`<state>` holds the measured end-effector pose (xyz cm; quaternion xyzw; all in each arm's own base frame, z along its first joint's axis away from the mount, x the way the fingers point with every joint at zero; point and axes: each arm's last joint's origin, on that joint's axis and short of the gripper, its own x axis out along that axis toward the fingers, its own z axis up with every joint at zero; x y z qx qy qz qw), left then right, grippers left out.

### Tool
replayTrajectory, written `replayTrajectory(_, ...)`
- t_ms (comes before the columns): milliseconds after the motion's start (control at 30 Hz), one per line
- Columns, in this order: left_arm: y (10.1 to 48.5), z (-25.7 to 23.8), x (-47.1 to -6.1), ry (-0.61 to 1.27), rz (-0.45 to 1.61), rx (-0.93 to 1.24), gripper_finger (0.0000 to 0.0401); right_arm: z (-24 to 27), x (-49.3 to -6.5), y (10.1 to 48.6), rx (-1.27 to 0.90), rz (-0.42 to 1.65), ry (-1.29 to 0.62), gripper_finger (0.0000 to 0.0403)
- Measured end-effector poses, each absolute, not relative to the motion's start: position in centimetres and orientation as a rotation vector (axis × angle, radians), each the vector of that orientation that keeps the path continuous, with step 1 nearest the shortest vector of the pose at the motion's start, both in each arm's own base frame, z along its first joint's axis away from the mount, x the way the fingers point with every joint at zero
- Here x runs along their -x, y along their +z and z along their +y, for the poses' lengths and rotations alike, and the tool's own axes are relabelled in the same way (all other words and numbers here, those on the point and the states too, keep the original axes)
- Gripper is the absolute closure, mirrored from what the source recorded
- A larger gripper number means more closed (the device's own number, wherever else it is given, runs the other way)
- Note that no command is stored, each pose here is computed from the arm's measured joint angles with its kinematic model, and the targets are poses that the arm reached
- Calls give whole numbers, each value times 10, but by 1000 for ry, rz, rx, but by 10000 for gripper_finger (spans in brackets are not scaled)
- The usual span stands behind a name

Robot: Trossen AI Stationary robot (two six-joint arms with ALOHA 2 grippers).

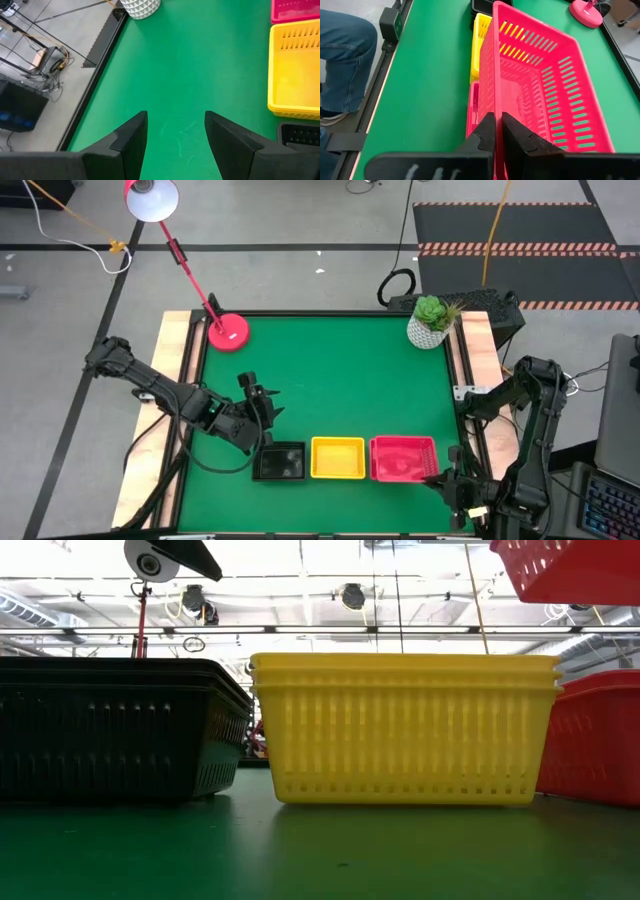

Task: Stack baskets by color
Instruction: Stack the top red bin on top of the bottom red bin

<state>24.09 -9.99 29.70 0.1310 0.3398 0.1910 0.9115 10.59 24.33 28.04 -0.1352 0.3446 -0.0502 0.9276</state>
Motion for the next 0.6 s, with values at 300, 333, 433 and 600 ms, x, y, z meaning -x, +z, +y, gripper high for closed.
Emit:
replayTrajectory(300, 297, -100, -241, 389, 698, -265, 201, 243, -106, 280, 286, 708, -105, 397)
replayTrajectory(333, 297, -100, -241, 389, 697, -265, 201, 243, -106, 280, 286, 707, -105, 397)
replayTrajectory(433, 297, -100, -241, 389, 697, -265, 201, 243, -106, 280, 284, 706, -105, 397)
replayTrajectory(600, 297, -100, -241, 388, 697, -265, 201, 242, -106, 266, 286, 707, -109, 397)
